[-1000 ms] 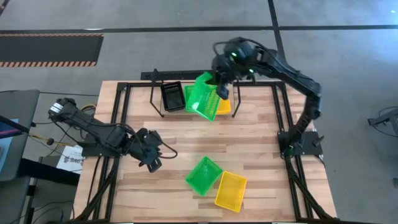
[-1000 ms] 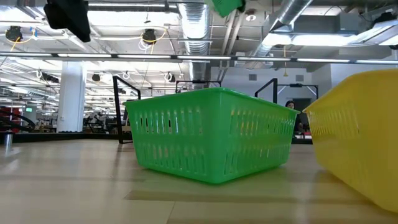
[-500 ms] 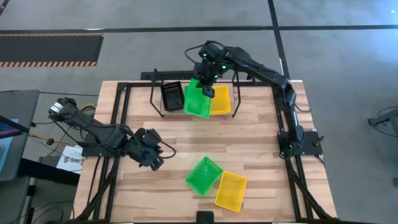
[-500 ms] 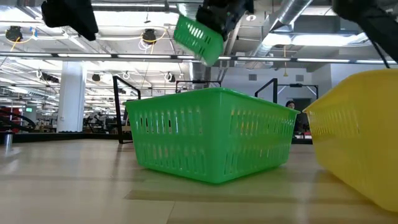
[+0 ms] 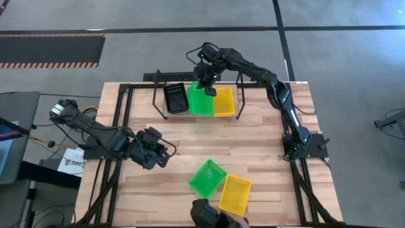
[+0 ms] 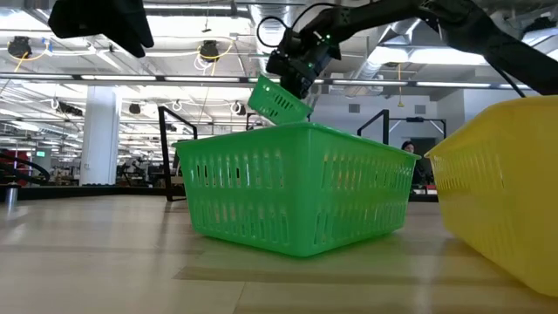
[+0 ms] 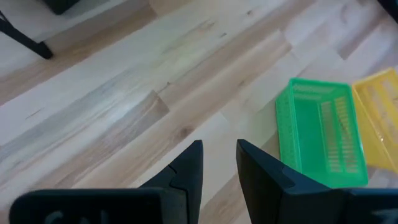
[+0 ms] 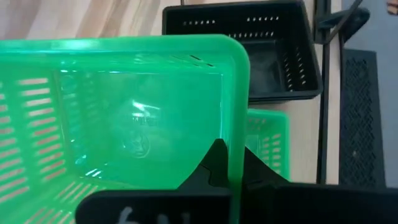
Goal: Stack baskets on shelf by color
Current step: Stack the top green bin on top of the green bin on the shelf
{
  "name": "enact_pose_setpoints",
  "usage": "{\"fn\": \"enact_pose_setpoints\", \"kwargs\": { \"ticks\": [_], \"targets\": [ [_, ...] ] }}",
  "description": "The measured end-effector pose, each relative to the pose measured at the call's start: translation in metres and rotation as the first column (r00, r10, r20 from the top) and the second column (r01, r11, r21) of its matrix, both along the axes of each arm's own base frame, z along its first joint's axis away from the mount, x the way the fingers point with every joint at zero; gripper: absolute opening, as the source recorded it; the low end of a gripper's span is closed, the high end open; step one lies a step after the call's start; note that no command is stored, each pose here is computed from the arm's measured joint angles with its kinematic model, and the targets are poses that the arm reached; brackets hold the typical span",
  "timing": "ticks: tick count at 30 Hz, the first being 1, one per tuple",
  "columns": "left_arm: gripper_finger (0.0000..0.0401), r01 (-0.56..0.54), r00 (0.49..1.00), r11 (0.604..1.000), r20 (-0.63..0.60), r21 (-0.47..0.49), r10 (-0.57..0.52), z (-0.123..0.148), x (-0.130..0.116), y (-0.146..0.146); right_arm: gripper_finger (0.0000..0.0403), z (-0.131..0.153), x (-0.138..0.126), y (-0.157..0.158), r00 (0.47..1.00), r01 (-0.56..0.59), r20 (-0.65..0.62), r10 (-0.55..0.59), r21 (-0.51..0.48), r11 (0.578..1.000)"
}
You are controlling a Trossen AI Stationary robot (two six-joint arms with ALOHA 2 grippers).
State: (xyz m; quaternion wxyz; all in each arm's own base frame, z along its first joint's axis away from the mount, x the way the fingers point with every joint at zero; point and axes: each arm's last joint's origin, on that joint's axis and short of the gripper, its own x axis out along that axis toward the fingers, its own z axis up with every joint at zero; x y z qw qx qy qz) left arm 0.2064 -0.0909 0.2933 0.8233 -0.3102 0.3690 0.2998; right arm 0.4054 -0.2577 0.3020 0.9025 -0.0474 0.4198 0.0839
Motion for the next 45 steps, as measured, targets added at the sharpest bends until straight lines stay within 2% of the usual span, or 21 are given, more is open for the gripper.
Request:
{"fn": "enact_pose_setpoints", "kwargs": {
  "ticks": [17,27,36,45],
  "targets": [
    [0.0083,-0.067,0.997,0.997,0.047,0.040,0.066,0.001,0.000,0.002,0.0000,0.004,-0.002,-0.019,0.998,0.011,0.070,-0.002,-0.129,0.992],
    [0.0084,-0.072,0.996,0.996,0.054,0.057,0.069,0.001,0.001,0.003,0.0000,0.002,-0.008,-0.023,0.999,0.023,0.041,-0.019,-0.114,0.993],
    [0.0084,-0.073,0.996,0.995,0.046,0.064,0.070,-0.003,0.000,0.003,0.0000,-0.032,-0.009,-0.025,0.999,0.031,-0.043,-0.033,-0.055,0.998],
    [0.0084,-0.074,0.996,0.995,0.046,0.064,0.071,-0.005,0.000,0.003,0.0000,-0.036,-0.011,-0.026,0.996,0.028,-0.077,-0.035,-0.096,0.995]
  ]
}}
